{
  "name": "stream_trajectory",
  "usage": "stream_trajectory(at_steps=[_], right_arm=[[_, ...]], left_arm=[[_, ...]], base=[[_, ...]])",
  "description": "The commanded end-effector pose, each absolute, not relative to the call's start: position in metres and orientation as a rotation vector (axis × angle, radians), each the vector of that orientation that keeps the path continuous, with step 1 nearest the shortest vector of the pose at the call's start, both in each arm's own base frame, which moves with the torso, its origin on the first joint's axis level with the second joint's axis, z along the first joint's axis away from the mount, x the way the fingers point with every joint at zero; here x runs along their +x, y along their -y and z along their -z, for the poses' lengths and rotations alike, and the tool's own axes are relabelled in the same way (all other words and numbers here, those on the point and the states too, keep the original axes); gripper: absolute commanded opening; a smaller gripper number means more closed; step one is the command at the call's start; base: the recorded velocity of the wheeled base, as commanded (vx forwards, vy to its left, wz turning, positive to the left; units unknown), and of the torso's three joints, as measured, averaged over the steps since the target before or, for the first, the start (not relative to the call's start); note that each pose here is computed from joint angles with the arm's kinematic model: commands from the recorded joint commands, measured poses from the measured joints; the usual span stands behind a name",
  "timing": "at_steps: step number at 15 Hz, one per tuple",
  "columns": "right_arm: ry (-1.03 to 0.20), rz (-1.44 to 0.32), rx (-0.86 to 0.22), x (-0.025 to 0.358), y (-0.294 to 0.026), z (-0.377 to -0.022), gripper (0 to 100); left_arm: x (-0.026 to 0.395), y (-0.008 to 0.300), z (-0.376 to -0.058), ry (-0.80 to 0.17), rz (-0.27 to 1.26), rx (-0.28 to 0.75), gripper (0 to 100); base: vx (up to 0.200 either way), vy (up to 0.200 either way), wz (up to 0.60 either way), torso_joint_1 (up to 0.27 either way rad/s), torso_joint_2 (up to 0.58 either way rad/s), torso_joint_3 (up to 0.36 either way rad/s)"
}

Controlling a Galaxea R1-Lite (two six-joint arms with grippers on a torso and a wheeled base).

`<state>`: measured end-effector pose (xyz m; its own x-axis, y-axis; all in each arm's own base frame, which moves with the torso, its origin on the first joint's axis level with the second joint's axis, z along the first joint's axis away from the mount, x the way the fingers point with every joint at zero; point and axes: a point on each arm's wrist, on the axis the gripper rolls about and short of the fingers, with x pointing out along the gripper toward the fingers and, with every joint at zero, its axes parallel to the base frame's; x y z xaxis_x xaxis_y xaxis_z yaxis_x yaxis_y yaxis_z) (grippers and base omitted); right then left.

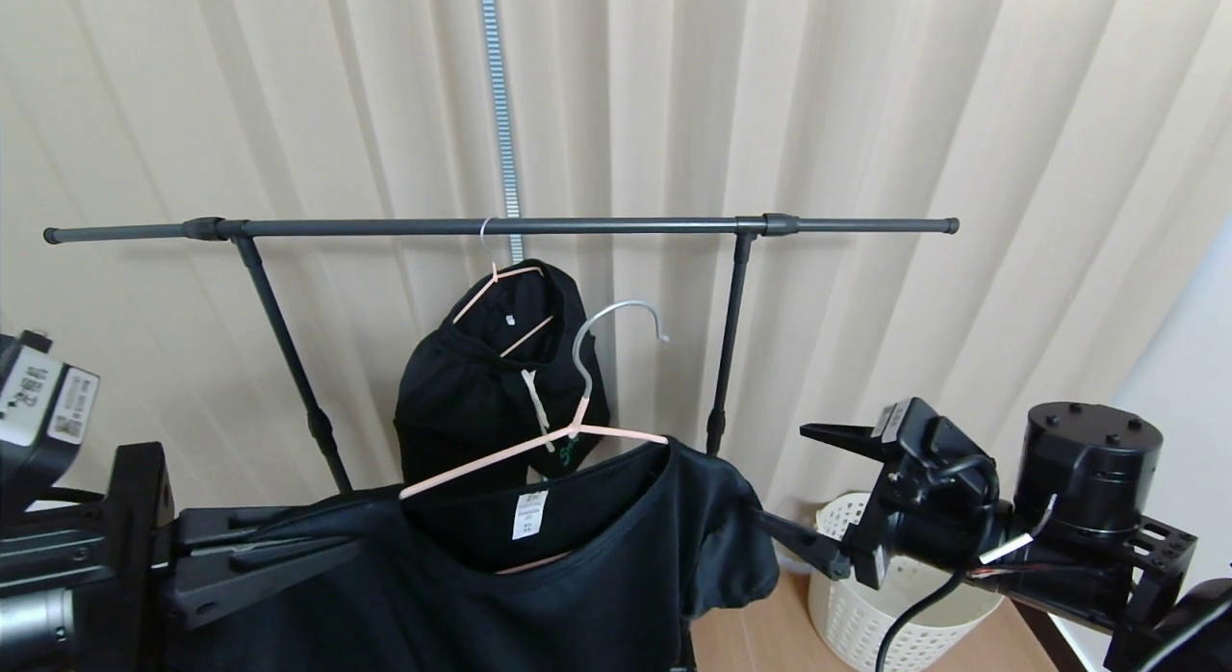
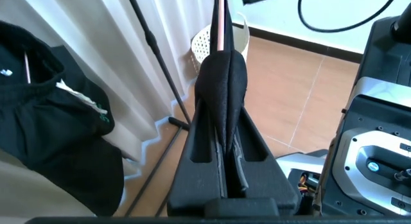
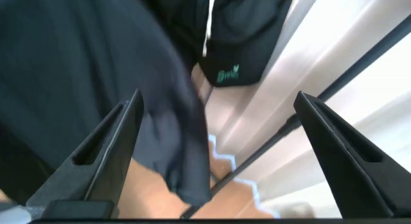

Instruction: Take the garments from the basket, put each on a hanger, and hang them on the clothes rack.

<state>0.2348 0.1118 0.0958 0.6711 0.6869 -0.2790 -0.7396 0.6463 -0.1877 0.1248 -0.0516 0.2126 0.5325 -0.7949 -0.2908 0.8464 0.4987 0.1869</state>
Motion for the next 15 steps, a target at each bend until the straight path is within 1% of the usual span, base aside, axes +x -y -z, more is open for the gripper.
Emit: stream_trajectory(at_steps=[1, 4, 9, 12, 13, 15], right_arm=[[-0.266, -0.822, -0.304, 0.245, -0.115, -0.074, 100], [-0.308, -0.824, -0.306, 0.249, -0.117, -0.062, 100], [-0.329, -0.798, -0.322, 0.264, -0.116, -0.050, 100], [-0.343, -0.741, -0.336, 0.270, -0.117, -0.045, 100], [-0.343, -0.737, -0.337, 0.270, -0.118, -0.046, 0], [-0.330, -0.726, -0.337, 0.273, -0.117, -0.048, 0]], left_arm=[[0.122, 0.051, -0.216, -0.138, 0.993, 0.332, 0], [0.123, 0.051, -0.218, -0.122, 0.990, 0.334, 0], [0.117, 0.049, -0.222, -0.089, 0.985, 0.341, 0], [0.114, 0.048, -0.224, -0.076, 0.982, 0.341, 0], [0.113, 0.048, -0.224, -0.073, 0.981, 0.339, 0], [0.112, 0.048, -0.225, -0.071, 0.980, 0.336, 0]], base=[[0.000, 0.000, 0.00, 0.000, 0.00, 0.000], [0.000, 0.000, 0.00, 0.000, 0.00, 0.000], [0.000, 0.000, 0.00, 0.000, 0.00, 0.000], [0.000, 0.000, 0.00, 0.000, 0.00, 0.000], [0.000, 0.000, 0.00, 0.000, 0.00, 0.000], [0.000, 0.000, 0.00, 0.000, 0.00, 0.000]])
